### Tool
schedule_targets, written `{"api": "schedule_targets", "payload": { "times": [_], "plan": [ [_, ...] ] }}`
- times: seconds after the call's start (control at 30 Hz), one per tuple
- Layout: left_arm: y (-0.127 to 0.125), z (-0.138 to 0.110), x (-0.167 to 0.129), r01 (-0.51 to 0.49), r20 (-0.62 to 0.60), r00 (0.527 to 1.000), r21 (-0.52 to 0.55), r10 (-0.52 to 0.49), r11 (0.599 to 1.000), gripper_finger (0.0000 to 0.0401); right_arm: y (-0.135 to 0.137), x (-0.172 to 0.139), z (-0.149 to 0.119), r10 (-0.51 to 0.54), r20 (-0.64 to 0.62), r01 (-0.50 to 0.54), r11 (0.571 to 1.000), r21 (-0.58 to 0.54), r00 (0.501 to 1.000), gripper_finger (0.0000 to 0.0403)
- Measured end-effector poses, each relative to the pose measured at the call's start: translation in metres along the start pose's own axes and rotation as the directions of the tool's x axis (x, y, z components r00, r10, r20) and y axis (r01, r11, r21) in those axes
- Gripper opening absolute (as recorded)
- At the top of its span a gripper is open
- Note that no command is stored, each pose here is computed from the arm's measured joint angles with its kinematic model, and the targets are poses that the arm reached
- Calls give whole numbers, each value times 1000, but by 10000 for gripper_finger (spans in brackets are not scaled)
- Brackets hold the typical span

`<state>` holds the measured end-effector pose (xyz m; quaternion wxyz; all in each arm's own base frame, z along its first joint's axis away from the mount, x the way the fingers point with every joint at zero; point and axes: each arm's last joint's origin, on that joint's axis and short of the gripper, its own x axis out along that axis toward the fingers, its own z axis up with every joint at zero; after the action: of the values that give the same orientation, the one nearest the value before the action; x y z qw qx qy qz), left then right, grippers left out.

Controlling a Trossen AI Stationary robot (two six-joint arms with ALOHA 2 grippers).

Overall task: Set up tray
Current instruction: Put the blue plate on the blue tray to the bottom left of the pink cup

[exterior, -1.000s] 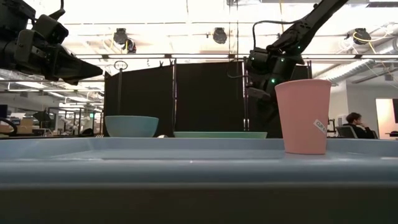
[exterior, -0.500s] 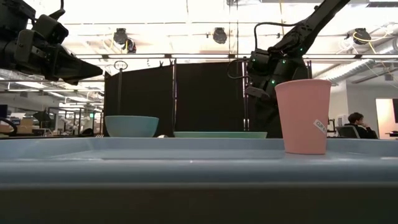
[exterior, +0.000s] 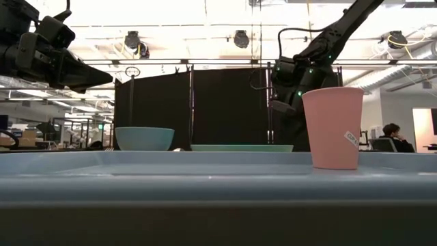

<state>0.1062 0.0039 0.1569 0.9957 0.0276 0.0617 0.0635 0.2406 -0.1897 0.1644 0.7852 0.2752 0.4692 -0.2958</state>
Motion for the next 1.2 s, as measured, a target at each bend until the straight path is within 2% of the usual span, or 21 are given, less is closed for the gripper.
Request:
{"api": "schedule_targets", "payload": {
  "times": [0.2,0.37,0.53,0.73,0.93,1.2],
  "plan": [
    [0,0,0,1,0,1000,0,-1,1000,63,0,18,-3,47,-53,-47,999,3,997,129],
    [0,0,0,1,0,1000,0,-1,1000,63,0,23,-4,46,-61,-46,999,4,997,138],
    [0,0,0,0,0,1000,0,0,1000,63,0,22,-3,47,-52,-47,999,1,998,101],
    [0,0,0,0,-1,1000,0,0,1000,63,1,21,-2,74,-44,-75,997,-32,996,14],
    [0,0,0,0,0,1000,0,0,1000,63,2,21,2,84,-8,-85,995,-51,996,4],
    [0,0,0,1,-1,1000,0,-1,1000,63,2,10,12,77,105,-70,995,-68,991,1]
  ]
}}
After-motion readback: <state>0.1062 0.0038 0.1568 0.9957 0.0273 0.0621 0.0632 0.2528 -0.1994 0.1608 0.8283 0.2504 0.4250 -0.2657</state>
